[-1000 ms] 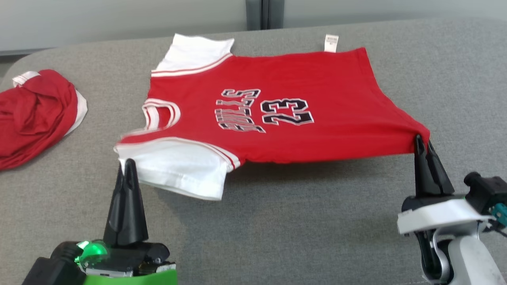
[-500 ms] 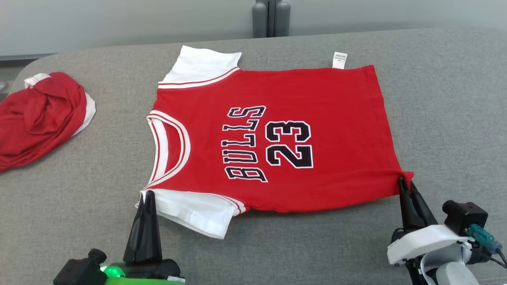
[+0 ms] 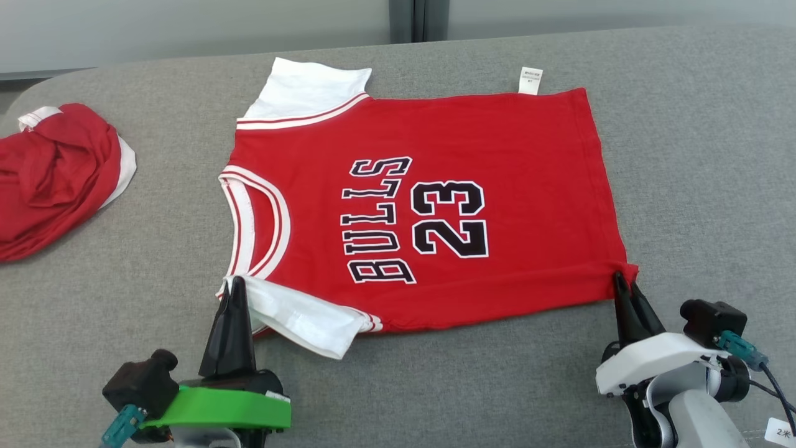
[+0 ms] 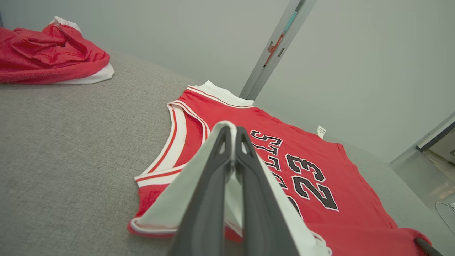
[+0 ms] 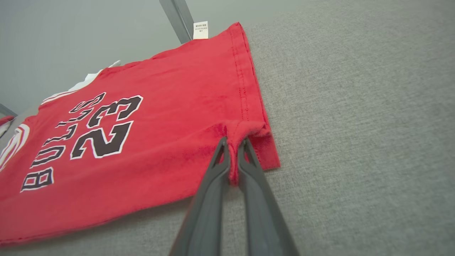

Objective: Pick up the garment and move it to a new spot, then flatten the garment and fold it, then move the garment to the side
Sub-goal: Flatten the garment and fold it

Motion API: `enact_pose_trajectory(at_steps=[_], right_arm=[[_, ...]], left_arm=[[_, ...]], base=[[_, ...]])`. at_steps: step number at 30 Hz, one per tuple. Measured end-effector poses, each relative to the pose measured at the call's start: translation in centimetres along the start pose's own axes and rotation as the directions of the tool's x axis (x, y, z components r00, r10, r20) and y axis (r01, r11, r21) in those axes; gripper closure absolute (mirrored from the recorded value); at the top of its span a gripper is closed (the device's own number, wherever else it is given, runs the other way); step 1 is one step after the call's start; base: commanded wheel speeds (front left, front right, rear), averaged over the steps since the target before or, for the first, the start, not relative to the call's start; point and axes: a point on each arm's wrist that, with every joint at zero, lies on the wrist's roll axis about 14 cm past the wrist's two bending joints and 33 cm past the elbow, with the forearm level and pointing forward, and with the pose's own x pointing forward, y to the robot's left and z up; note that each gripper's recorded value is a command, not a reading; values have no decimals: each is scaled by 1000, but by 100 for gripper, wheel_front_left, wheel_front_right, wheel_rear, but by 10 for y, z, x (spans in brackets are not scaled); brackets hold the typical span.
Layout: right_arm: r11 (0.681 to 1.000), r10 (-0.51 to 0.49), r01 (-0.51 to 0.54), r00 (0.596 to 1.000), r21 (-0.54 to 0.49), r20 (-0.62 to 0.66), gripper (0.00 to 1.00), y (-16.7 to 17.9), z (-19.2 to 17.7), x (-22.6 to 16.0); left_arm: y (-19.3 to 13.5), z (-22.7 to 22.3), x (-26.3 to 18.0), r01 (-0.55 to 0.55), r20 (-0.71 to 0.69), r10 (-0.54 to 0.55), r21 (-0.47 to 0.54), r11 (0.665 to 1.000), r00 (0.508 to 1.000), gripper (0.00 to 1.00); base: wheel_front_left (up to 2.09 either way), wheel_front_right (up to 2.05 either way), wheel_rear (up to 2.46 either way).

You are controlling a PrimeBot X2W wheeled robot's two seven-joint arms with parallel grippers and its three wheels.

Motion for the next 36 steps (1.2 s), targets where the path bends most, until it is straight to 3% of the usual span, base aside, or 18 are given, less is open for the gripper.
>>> enact_pose_trajectory(at_steps=[19,20,22,23,25,26,27,29,30,31,36], right_arm=[[1000,-27,28,999,-6,40,100,-8,17,45],[1000,-28,29,999,-6,40,87,-8,17,46],[1000,-28,29,999,-6,43,49,-8,17,48],[1000,-27,27,999,-6,44,0,-8,18,49],[1000,-23,24,999,-6,47,0,-7,18,52],[1000,-22,22,998,-2,50,0,-7,19,53],[1000,-22,21,998,3,58,0,-7,20,53],[1000,-20,20,997,1,73,0,-7,25,54],[1000,-22,22,996,-2,92,0,-8,30,54],[1000,-23,24,993,-10,112,0,-9,37,54],[999,-30,35,983,-27,182,0,-14,56,43]], left_arm=[[9,-9,88,18,-27,-16,83,996,999,100],[9,-10,91,19,-30,-16,84,996,999,100],[9,-13,95,21,-37,-18,85,996,999,100],[8,-13,97,25,-39,-22,85,996,999,100],[8,-16,104,27,-46,-23,91,996,999,100],[8,-16,106,27,-47,-23,92,995,999,91],[8,-16,109,26,-47,-22,92,995,999,75],[8,-16,113,26,-44,-22,91,995,999,56],[8,-15,115,28,-42,-24,89,996,999,15],[7,-16,117,30,-42,-27,88,996,999,0],[5,-14,120,35,-33,-33,82,996,999,0]], base=[[0,0,0],[0,0,0],[0,0,0],[0,0,0],[0,0,0],[0,0,0],[0,0,0],[0,0,0],[0,0,0],[0,0,0],[0,0,0]])
